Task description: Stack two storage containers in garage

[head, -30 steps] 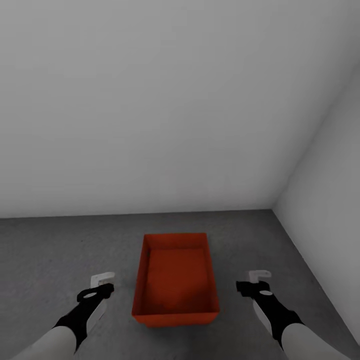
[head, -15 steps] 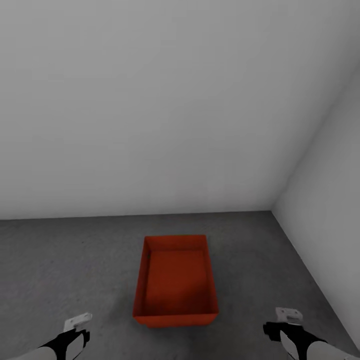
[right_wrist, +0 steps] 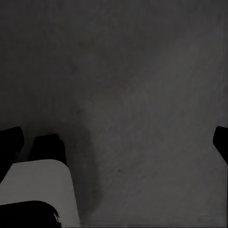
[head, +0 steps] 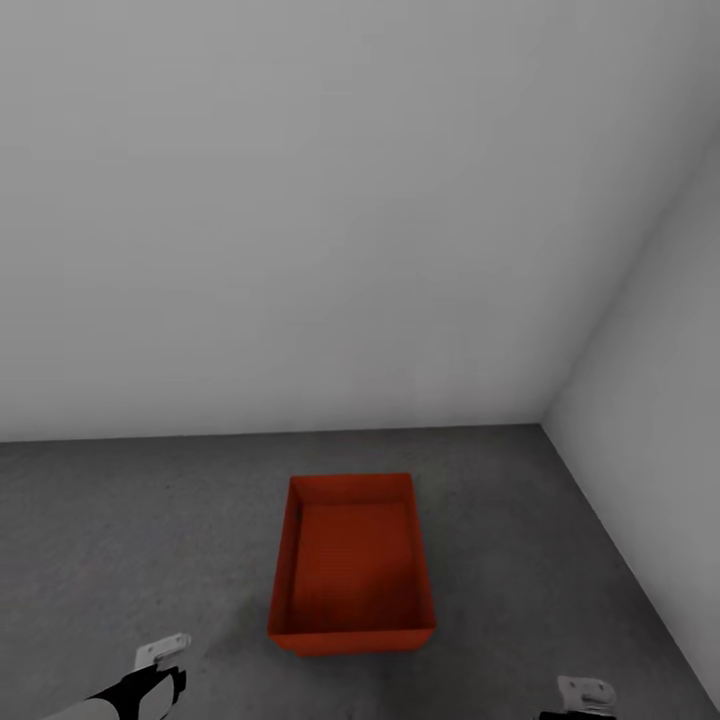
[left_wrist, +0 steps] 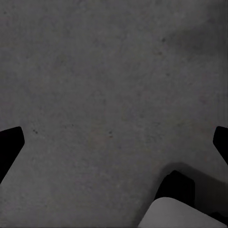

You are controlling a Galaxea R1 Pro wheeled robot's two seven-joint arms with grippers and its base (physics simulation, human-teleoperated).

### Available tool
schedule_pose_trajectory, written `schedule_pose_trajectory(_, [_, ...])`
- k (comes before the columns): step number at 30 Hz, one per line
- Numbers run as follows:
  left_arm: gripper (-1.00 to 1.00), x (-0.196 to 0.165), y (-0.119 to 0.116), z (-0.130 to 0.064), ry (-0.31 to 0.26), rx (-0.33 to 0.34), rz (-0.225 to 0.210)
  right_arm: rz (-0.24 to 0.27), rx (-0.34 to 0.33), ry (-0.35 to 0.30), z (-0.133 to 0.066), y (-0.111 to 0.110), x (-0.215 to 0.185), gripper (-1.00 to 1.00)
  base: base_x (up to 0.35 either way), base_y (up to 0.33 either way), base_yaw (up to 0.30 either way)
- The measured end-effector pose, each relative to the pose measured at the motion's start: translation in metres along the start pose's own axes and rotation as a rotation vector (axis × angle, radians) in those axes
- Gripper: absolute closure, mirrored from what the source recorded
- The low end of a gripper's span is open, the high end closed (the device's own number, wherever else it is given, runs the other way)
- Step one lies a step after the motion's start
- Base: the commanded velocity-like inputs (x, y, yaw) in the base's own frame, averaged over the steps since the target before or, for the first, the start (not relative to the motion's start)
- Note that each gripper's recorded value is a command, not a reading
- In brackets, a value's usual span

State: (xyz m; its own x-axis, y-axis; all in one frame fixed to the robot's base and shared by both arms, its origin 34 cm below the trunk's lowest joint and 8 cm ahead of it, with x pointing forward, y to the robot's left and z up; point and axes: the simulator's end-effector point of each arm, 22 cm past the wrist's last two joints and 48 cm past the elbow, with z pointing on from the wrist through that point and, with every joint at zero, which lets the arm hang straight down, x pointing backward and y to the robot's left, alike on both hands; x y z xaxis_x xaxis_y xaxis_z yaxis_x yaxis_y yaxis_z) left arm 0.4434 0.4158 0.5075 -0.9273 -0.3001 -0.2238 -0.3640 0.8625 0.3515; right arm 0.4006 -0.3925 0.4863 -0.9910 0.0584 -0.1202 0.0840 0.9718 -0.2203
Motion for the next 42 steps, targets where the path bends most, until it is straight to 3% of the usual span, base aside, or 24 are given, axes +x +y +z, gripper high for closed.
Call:
schedule_pose_trajectory(7, [-1.0, 0.022, -0.003, -0.01, 0.028, 0.008, 0.016, -0.027, -0.005, 0.062, -0.009, 0.001, 0.051, -1.0, 0.0, 0.0, 0.0])
schedule_pose_trajectory(12, [-1.0, 0.041, -0.004, -0.018, 0.041, 0.014, 0.022, -0.044, -0.026, 0.132, -0.021, 0.02, 0.106, -1.0, 0.0, 0.0, 0.0])
schedule_pose_trajectory(25, [-1.0, 0.046, 0.007, -0.033, 0.014, 0.008, 0.015, -0.043, -0.028, 0.159, -0.04, 0.02, 0.118, -1.0, 0.0, 0.0, 0.0])
schedule_pose_trajectory(42, [-1.0, 0.059, 0.0, -0.035, 0.034, 0.015, 0.019, -0.046, -0.04, 0.148, -0.04, 0.023, 0.116, -1.0, -0.037, 0.0, 0.0])
